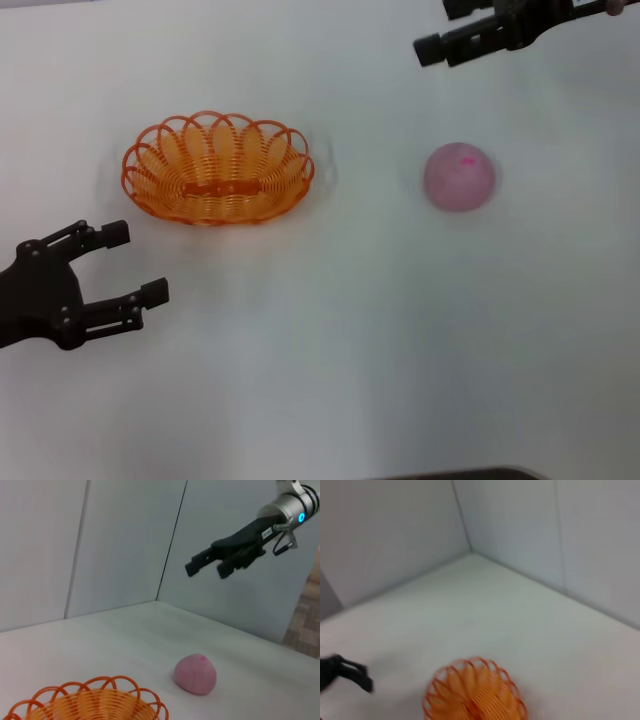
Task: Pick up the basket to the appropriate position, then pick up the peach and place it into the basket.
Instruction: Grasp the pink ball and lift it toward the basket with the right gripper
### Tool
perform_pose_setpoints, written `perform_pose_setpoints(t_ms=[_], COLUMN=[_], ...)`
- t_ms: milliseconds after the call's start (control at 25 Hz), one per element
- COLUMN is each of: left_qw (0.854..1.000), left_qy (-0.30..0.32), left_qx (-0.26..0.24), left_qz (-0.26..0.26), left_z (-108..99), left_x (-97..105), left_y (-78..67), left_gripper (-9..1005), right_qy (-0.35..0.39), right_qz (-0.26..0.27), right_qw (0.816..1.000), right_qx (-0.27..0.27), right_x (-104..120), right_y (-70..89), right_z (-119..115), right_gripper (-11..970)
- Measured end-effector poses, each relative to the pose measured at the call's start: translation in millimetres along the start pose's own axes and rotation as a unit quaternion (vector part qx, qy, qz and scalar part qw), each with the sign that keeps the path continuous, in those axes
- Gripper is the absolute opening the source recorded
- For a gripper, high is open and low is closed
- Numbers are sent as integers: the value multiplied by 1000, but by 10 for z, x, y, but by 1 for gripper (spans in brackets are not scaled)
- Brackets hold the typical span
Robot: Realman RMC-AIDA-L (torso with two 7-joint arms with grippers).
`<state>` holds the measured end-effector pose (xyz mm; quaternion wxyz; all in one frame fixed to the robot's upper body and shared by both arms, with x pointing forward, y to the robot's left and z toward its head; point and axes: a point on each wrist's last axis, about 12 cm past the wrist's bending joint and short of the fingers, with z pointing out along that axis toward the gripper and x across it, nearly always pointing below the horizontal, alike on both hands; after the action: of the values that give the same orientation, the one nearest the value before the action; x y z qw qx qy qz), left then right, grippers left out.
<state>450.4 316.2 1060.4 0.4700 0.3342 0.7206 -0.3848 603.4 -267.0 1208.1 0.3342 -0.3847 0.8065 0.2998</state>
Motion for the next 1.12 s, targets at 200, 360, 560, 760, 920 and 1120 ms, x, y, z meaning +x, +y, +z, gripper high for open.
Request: perform_pose_setpoints(t_ms=[200,360,560,760,920,1120], left_qw=[1000,1000,1000,1000,1000,1000], left_qy=[-1,-1,5,8,9,11], left_qx=[2,3,6,10,10,10], left_qz=[-3,-4,-6,-9,-10,-15], left_z=[13,25,39,51,53,49], left_x=[7,-5,-6,4,6,11], left_y=[-2,5,11,13,12,11], left_gripper=[908,908,908,908,908,908], right_qy=[102,171,229,261,275,280], right_qz=[-1,-3,-8,-14,-17,-15], right_qw=[994,984,971,962,958,957], right_qx=[25,43,68,75,78,78], right_x=[-95,-110,-111,-84,-53,-8], right_y=[10,42,62,73,73,56], right_z=[148,277,373,449,493,555], right_gripper=[914,914,914,914,914,914])
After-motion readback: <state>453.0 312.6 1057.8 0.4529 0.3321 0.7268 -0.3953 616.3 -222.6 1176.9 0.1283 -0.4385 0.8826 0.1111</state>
